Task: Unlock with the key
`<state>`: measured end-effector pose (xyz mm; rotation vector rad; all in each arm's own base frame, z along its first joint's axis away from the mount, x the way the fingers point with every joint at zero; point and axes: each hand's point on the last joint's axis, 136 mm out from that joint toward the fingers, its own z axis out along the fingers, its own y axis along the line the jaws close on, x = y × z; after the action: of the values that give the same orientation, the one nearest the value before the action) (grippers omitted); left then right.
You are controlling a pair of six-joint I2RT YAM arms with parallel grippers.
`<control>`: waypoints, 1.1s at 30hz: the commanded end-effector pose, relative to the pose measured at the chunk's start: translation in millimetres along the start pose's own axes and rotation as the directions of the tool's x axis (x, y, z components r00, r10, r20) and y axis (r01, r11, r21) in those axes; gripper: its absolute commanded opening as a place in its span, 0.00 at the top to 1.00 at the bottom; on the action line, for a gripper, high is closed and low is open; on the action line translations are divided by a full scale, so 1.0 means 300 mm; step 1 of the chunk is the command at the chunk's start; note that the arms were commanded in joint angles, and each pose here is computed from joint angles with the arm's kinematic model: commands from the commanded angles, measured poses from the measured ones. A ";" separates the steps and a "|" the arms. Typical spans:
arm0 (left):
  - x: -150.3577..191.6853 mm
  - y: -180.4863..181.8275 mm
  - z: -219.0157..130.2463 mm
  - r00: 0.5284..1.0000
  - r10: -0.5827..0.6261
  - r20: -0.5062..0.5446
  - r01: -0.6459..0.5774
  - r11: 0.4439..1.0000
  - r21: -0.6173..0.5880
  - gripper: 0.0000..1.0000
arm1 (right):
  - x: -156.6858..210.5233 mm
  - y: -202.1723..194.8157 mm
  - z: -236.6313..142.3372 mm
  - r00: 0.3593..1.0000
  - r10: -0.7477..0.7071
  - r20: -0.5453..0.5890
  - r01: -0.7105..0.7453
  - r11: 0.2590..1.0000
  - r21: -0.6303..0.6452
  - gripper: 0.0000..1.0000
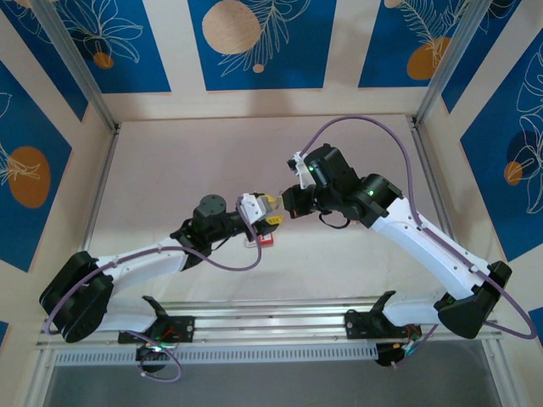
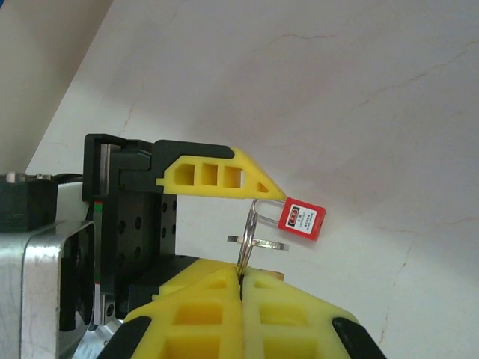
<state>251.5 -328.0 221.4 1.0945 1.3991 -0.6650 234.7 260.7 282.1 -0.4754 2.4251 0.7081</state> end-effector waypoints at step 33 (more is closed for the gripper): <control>-0.033 -0.023 0.007 0.992 -0.082 -0.098 0.089 0.993 0.073 1.00 | 0.031 -0.095 0.046 0.994 0.107 -0.006 -0.107 0.994 -0.023 0.98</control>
<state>252.1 -328.8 213.1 1.1223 1.5189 -0.6820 250.3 244.2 253.7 -0.3623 2.4738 0.7394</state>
